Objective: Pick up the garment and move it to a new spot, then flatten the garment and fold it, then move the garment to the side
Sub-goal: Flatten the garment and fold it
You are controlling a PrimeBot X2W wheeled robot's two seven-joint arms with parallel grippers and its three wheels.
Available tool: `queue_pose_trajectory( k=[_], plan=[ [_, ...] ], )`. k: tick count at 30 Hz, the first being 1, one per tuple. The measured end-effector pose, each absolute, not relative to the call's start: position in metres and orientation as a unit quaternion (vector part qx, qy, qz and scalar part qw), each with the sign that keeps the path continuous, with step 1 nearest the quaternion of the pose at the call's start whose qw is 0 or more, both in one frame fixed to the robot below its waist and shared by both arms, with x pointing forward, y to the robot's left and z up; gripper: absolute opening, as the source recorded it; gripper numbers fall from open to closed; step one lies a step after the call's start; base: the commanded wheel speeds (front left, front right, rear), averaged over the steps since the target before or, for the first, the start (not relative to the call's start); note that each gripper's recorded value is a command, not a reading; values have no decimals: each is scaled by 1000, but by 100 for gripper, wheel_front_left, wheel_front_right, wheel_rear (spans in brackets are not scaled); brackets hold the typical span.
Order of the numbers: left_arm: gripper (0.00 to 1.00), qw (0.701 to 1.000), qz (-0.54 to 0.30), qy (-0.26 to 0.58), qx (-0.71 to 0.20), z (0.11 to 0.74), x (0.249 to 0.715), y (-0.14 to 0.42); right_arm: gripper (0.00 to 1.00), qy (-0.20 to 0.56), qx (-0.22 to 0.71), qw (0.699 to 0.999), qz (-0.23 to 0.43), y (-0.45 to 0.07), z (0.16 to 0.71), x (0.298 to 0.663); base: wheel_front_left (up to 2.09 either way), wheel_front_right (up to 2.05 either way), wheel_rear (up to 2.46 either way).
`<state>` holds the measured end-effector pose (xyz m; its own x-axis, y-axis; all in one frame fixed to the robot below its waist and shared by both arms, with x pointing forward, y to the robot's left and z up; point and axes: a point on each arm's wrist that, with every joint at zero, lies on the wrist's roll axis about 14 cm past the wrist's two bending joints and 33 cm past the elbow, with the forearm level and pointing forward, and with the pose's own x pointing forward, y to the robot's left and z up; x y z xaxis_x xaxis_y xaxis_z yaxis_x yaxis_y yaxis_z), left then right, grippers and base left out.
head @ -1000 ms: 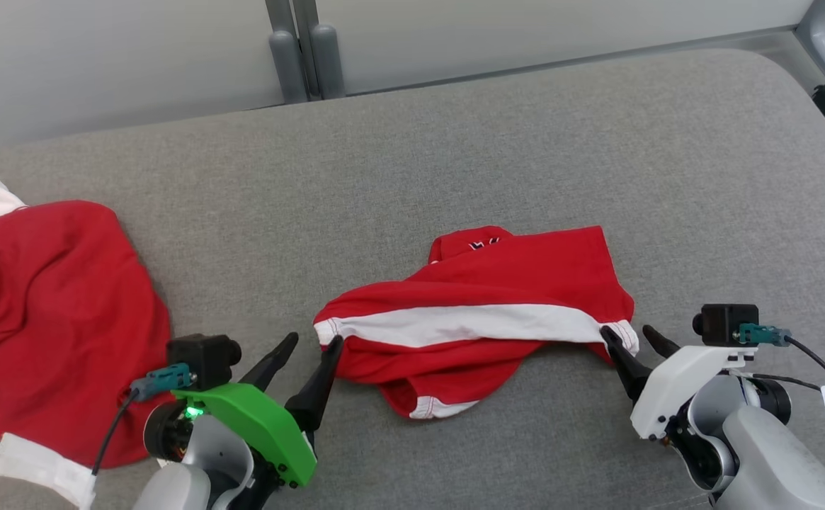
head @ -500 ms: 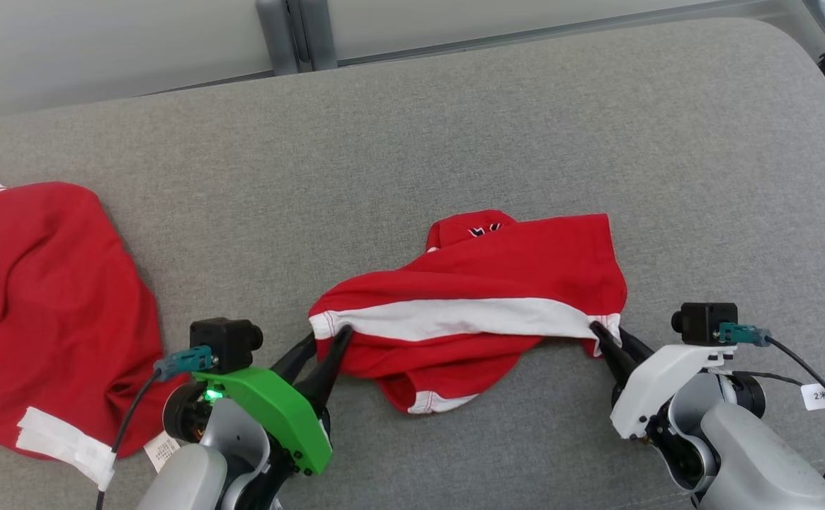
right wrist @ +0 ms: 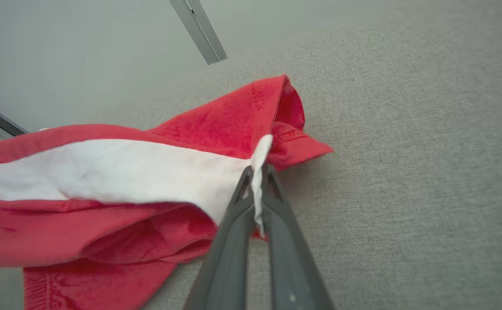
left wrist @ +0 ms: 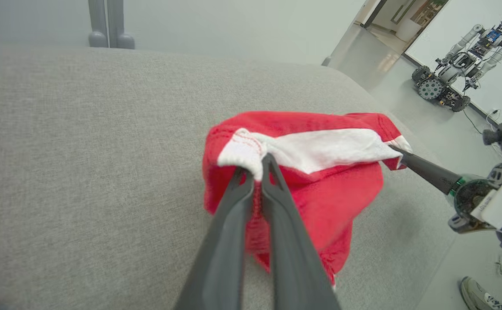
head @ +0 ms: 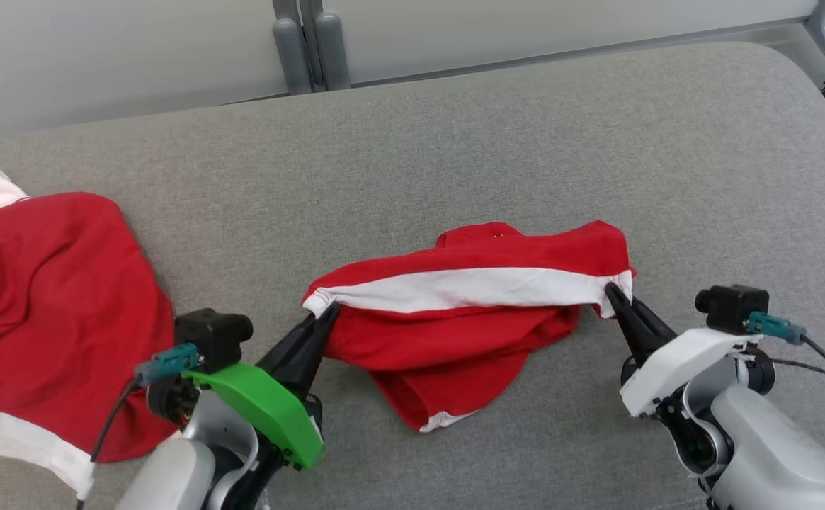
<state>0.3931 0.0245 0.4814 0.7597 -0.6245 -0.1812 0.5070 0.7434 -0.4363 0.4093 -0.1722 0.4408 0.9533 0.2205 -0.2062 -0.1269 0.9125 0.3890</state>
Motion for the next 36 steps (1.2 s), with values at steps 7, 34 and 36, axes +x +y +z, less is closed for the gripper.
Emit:
queue_pose_trajectory(
  k=[7,34,36],
  plan=[
    [0,933,-315,136,-105,516,440,46,0,74,161,975,136,-165,500,454,0,0,0],
    [0,959,-277,28,-47,631,639,84,0,-97,92,969,206,-123,691,634,0,0,0],
    [0,956,-287,36,-45,620,633,78,0,-91,85,970,211,-121,685,630,0,0,0]
  ],
)
